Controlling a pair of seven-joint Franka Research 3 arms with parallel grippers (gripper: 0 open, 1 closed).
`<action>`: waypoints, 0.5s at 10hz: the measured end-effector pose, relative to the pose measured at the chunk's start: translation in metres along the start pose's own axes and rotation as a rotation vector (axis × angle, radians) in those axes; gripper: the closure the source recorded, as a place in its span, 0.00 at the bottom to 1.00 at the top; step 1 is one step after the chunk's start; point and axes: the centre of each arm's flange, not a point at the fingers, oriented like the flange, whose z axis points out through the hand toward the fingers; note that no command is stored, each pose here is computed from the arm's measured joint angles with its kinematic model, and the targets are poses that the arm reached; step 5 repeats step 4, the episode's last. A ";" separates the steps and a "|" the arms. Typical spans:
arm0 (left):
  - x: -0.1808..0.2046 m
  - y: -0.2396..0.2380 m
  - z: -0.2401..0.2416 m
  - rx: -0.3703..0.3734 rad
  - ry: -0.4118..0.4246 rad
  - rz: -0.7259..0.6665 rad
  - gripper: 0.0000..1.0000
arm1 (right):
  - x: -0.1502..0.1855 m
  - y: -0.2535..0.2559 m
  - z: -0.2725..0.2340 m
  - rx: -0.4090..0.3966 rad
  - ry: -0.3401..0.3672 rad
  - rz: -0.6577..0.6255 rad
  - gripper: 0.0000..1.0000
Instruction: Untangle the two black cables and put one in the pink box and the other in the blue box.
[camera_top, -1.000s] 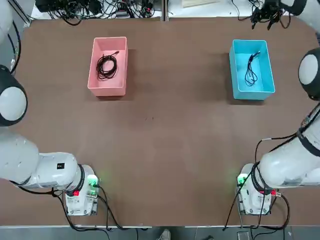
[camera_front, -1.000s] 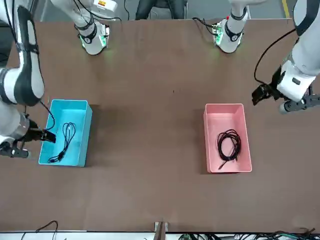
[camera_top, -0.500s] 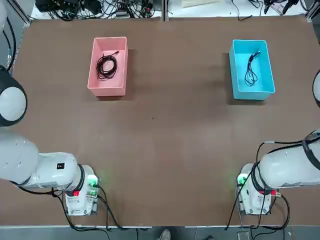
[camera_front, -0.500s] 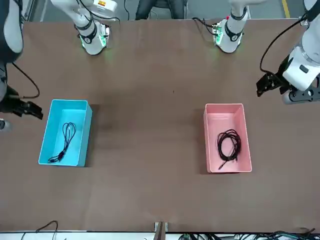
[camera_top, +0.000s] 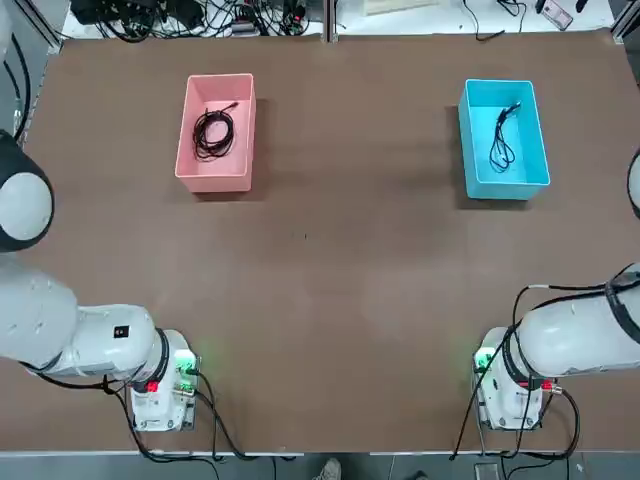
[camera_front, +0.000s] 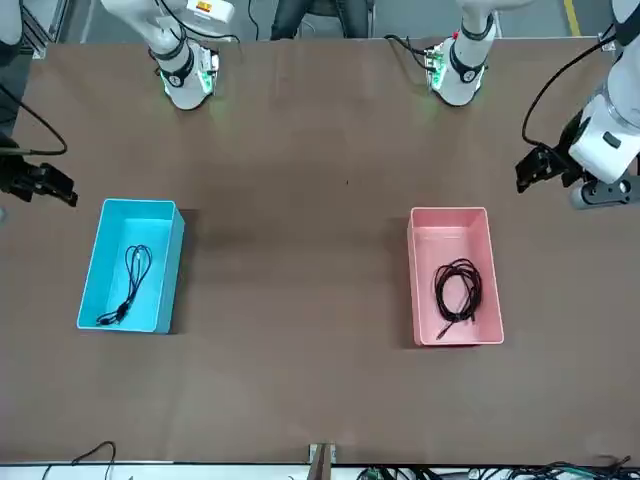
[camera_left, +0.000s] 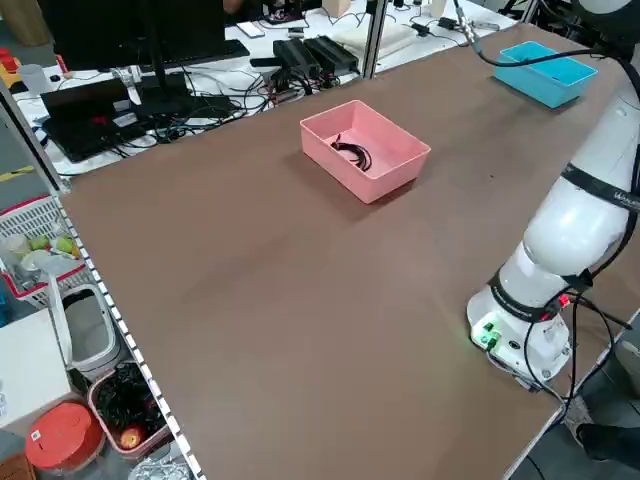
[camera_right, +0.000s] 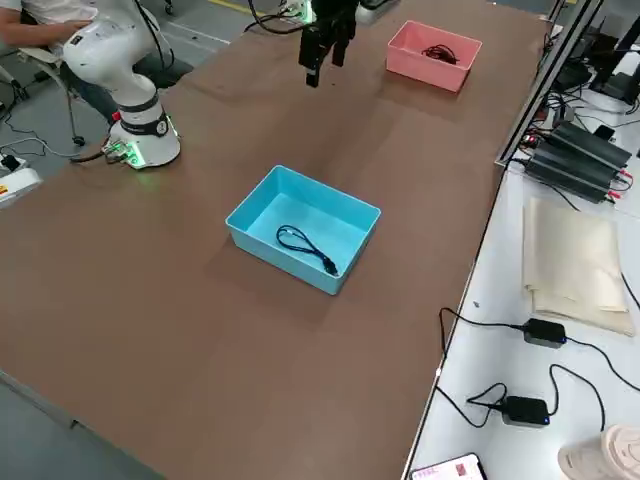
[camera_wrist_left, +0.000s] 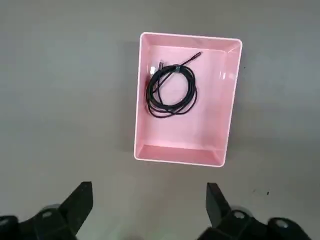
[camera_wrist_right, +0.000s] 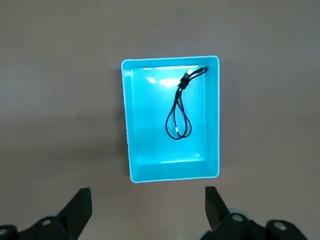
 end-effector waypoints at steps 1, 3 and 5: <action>0.001 -0.005 -0.002 -0.001 0.002 -0.009 0.00 | -0.001 0.000 -0.001 0.000 0.001 0.000 0.00; 0.001 -0.011 -0.001 0.001 -0.009 -0.006 0.00 | -0.001 0.000 -0.001 0.000 0.001 0.000 0.00; 0.000 -0.010 -0.001 0.002 -0.013 0.001 0.00 | -0.001 0.000 -0.001 0.000 0.001 0.000 0.00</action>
